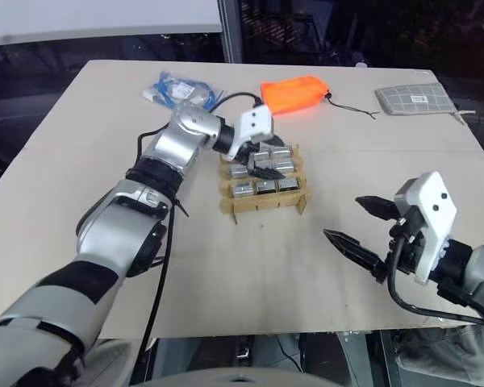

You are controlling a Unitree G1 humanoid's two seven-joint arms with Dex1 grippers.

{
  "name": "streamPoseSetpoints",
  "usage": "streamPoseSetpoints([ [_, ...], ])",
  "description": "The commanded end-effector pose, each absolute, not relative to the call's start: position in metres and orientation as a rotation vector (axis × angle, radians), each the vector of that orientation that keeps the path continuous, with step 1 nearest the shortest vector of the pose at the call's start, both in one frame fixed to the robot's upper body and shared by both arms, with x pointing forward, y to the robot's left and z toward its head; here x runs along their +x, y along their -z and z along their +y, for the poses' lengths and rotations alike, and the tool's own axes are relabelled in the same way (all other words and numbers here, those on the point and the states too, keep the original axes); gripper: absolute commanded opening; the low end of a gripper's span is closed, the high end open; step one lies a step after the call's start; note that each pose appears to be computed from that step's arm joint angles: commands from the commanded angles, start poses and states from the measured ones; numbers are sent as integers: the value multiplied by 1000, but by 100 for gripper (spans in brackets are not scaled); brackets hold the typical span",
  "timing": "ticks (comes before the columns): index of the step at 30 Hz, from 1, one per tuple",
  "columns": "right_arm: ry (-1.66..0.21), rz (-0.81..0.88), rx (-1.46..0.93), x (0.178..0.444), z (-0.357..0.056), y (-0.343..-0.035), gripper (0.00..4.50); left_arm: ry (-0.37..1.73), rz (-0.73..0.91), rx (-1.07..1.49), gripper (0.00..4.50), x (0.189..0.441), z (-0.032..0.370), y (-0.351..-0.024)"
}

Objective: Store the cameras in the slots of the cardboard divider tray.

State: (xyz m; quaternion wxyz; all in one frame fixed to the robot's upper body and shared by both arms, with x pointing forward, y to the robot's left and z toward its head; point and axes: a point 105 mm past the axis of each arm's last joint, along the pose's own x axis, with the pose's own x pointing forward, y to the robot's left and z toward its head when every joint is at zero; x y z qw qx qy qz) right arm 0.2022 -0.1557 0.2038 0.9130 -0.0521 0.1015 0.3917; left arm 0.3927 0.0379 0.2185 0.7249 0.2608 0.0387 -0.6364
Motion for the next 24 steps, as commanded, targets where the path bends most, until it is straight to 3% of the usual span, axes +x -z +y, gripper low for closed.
streamPoseSetpoints([
  [1, -790, 172, -126, 205, -161, -205, 450, 1405, -68, 431, 439, 372, 72, -245],
  [5, -776, 164, -106, 209, -172, -195, 450, 1326, -120, 265, 439, 341, 123, -246],
  [12, -719, 131, -75, 220, -209, -167, 450, 896, 17, 284, 439, 301, 202, -169],
  [19, -735, 175, -152, 221, -231, -129, 450, 746, 63, 222, 439, 253, 207, -113],
  [24, -744, 192, -172, 218, -240, -114, 450, 711, 107, 216, 439, 241, 207, -93],
])
